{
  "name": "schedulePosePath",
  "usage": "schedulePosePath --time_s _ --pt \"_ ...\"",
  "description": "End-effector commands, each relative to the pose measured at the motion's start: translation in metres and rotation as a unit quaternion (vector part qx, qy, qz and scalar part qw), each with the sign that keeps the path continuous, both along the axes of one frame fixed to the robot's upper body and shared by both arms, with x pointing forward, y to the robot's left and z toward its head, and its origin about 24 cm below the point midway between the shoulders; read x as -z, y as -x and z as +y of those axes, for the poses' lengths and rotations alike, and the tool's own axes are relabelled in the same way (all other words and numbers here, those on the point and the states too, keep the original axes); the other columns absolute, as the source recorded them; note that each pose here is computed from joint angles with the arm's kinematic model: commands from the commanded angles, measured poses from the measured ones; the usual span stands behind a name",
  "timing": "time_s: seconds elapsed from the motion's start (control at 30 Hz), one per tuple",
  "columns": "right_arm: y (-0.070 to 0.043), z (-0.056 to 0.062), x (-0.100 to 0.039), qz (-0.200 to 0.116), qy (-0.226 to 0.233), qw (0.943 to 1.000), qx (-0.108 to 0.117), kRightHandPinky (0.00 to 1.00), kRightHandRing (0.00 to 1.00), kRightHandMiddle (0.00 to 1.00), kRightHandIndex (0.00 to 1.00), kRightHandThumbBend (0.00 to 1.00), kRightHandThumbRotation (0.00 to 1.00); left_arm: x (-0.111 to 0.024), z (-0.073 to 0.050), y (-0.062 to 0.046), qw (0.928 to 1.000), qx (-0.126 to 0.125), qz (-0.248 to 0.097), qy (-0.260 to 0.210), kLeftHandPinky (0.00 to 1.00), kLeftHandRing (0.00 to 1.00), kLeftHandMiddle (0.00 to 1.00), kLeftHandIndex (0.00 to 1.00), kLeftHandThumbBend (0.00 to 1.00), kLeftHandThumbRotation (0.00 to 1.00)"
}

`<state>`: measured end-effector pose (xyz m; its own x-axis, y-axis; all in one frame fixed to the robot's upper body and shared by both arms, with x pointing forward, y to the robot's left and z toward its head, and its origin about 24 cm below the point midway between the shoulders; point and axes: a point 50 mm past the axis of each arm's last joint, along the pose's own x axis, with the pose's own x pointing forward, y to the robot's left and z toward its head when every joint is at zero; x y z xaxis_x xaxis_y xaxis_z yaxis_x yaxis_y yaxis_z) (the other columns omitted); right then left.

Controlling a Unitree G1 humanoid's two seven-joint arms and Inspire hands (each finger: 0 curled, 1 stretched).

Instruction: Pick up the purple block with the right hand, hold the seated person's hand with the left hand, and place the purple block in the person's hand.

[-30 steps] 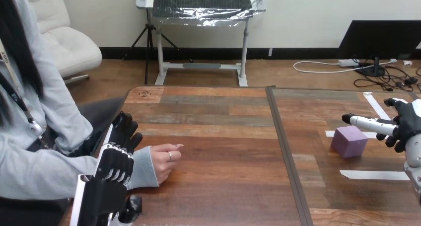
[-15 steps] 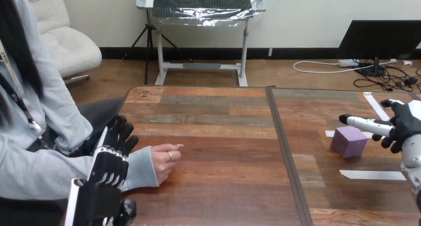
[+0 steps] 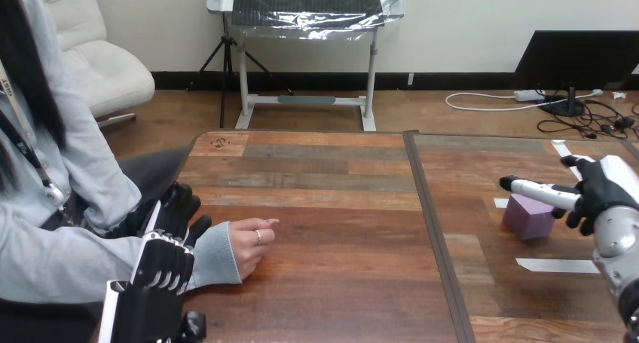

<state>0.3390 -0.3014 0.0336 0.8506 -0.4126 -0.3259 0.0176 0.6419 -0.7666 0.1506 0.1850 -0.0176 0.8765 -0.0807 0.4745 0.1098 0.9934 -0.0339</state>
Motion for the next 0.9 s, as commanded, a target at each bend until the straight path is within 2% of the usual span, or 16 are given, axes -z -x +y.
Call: schedulePosePath --time_s 0.0,0.4,0.57,0.87 --pt "-0.015 0.009 -0.018 -0.029 -0.004 0.9995 -0.012 0.13 0.17 0.25 0.91 1.0 0.56 -0.013 -0.007 -0.008 0.9989 0.018 -0.042 -0.005 0.92 0.97 0.96 0.94 1.0 0.72" --pt "-0.015 0.013 -0.015 -0.028 -0.007 0.9994 -0.019 0.16 0.17 0.25 0.91 1.0 0.58 -0.014 -0.007 -0.006 0.9982 0.013 -0.056 -0.016 0.9 0.95 0.96 0.94 1.0 0.7" --pt "-0.016 0.015 -0.015 -0.031 -0.012 0.9992 -0.022 0.13 0.15 0.23 0.91 1.0 0.59 -0.013 -0.007 -0.004 0.9985 0.008 -0.051 -0.015 0.89 0.96 0.96 0.94 1.0 0.7" --pt "-0.018 0.02 -0.016 -0.028 -0.002 0.9988 -0.041 0.12 0.13 0.2 0.91 1.0 0.62 -0.012 -0.009 -0.003 0.9987 0.007 -0.049 -0.008 0.9 0.96 0.96 0.93 1.0 0.7"
